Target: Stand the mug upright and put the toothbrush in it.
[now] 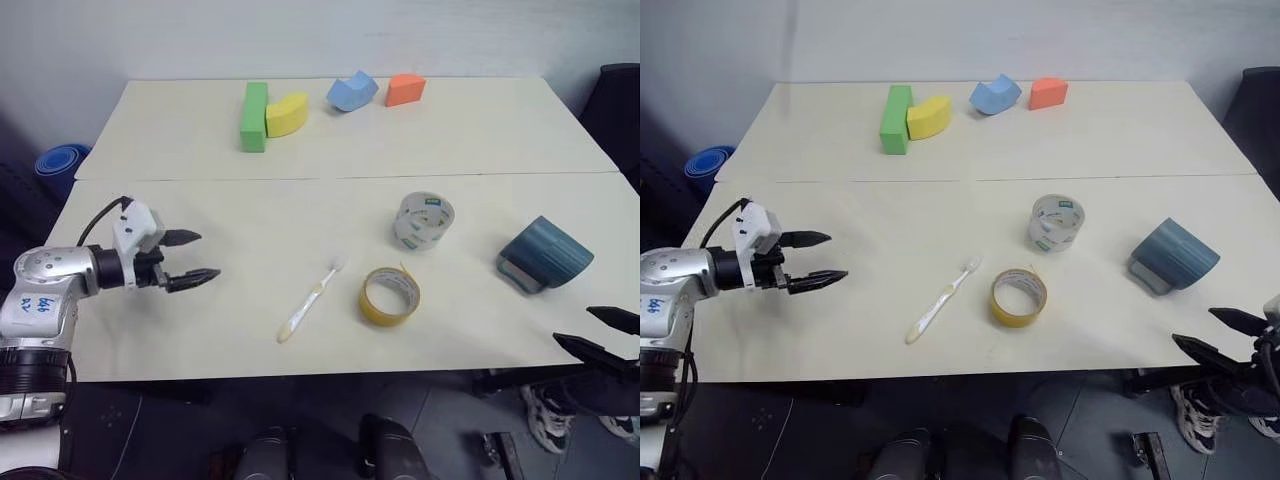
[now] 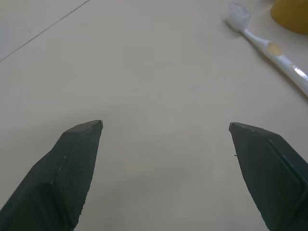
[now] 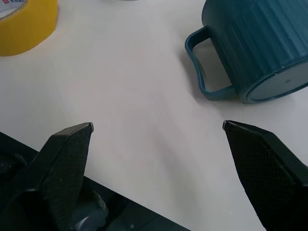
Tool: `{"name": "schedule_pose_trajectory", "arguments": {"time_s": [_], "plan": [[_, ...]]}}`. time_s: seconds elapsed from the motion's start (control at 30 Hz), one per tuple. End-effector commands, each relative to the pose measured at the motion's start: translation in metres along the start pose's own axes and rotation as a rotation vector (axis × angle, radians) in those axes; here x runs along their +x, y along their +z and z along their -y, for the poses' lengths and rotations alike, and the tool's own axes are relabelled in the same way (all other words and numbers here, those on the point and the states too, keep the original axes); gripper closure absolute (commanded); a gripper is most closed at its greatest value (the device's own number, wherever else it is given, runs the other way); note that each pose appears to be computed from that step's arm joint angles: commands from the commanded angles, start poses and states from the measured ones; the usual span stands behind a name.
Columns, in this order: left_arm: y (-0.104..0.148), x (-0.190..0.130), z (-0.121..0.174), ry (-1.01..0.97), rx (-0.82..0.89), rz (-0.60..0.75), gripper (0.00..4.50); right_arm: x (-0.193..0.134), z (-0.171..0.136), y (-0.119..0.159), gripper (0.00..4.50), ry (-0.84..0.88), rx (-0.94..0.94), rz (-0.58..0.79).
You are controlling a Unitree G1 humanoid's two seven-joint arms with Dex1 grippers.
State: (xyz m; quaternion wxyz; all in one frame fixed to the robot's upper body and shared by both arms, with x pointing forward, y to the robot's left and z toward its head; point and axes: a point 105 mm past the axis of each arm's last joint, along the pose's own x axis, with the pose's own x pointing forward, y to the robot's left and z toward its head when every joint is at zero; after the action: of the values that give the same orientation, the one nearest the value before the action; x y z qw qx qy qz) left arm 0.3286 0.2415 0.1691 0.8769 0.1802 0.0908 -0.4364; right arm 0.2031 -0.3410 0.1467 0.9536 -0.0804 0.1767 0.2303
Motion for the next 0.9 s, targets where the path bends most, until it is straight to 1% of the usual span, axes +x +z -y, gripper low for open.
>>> {"name": "schedule_pose_trajectory", "arguments": {"time_s": [0.03,0.17,0.4,0.5,0.6,0.67,0.73,0.8,0.9], "plan": [[0.004,-0.003,-0.002,0.008,0.026,0.009,0.03,-0.002,-0.001,0.006,0.00,-0.008,-0.023,0.025],[-0.001,-0.003,-0.005,0.039,0.025,-0.013,0.03,-0.003,-0.001,0.004,0.00,-0.015,-0.030,0.018],[0.000,-0.001,0.000,0.025,0.002,-0.004,0.03,-0.002,-0.001,0.006,0.00,-0.020,-0.033,0.013],[0.004,0.001,0.001,0.005,-0.006,0.012,0.03,0.001,-0.005,0.010,0.00,-0.002,-0.035,0.008],[0.012,0.002,0.005,-0.018,0.000,0.026,0.03,0.004,-0.016,0.016,0.00,0.034,-0.065,-0.014],[0.023,0.003,0.010,-0.057,-0.010,0.052,0.03,0.008,-0.024,0.027,0.00,0.056,-0.067,-0.003],[0.040,0.003,0.023,-0.138,-0.012,0.080,0.03,0.017,-0.042,0.049,0.00,0.116,-0.072,0.033],[0.063,0.002,0.048,-0.295,0.010,0.086,0.03,0.033,-0.065,0.074,0.00,0.193,-0.093,0.060],[0.090,-0.004,0.084,-0.506,0.047,0.083,0.03,0.057,-0.085,0.094,0.00,0.233,-0.079,0.057]]}}
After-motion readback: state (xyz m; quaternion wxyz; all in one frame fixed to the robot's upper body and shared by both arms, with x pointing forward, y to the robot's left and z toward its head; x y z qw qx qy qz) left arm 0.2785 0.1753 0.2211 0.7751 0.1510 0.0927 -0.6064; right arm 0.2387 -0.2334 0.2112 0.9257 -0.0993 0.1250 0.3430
